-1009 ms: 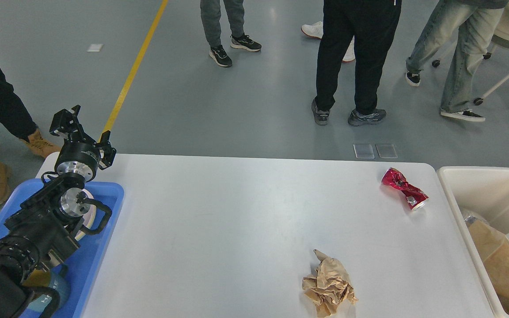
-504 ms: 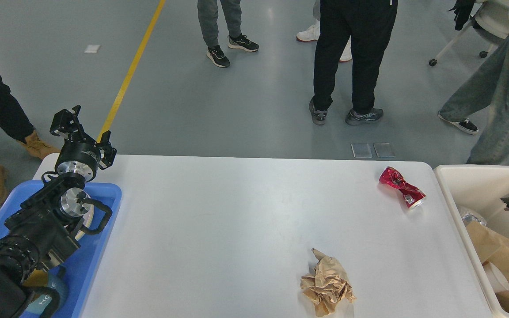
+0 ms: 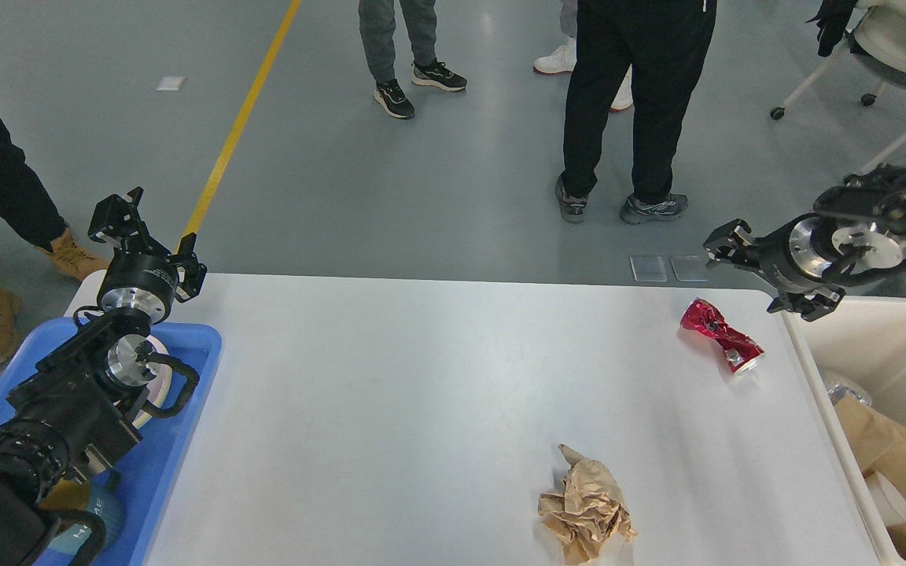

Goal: Tidy desktop
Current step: 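Move the right gripper to the crumpled brown paper and grasp it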

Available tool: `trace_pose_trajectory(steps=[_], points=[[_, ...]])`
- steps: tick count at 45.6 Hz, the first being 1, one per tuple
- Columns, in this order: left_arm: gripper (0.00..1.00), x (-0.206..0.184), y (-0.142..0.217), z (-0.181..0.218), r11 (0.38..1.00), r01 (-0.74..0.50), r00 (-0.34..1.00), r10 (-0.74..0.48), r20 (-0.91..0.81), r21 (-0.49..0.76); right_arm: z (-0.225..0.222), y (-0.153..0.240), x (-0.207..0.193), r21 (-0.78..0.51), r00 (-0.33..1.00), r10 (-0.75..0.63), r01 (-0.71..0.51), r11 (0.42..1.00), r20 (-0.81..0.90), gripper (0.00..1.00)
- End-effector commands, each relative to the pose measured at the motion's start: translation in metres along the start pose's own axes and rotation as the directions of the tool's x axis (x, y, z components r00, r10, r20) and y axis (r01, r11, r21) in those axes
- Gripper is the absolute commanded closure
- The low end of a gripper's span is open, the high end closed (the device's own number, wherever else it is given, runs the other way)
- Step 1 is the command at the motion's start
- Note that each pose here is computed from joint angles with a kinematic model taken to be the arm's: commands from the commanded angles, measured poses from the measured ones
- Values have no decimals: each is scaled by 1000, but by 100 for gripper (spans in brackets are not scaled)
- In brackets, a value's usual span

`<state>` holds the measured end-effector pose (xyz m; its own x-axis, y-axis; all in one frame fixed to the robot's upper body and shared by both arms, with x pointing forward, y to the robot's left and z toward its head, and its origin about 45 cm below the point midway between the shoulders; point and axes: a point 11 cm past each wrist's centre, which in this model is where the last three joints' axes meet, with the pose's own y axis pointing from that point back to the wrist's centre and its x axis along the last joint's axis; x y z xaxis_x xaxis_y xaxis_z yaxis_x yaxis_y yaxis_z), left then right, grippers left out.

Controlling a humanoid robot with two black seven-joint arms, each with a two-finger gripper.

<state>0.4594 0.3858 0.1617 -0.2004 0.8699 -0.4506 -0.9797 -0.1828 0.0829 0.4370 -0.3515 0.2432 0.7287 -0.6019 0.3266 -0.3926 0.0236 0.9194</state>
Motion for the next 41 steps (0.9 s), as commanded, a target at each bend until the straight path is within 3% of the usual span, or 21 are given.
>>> trace_pose_trajectory(steps=[1,6,11,17,32,41], points=[[4,0,0,0,1000,0,1000,0,0,0,-48,47,-12,84,969,-215,226,971,-117,0],[4,0,0,0,1000,0,1000,0,0,0,-71,84,-24,106,921,-332,358,928,-204,0],[4,0,0,0,1000,0,1000,0,0,0,-96,135,-48,115,887,-360,405,907,-290,0],[4,0,0,0,1000,0,1000,0,0,0,-112,141,-81,60,841,-402,451,890,-362,0],[4,0,0,0,1000,0,1000,0,0,0,-54,6,-172,-125,774,-577,565,815,-262,0],[4,0,0,0,1000,0,1000,0,0,0,-36,-28,-207,-144,775,-582,565,813,-246,0]])
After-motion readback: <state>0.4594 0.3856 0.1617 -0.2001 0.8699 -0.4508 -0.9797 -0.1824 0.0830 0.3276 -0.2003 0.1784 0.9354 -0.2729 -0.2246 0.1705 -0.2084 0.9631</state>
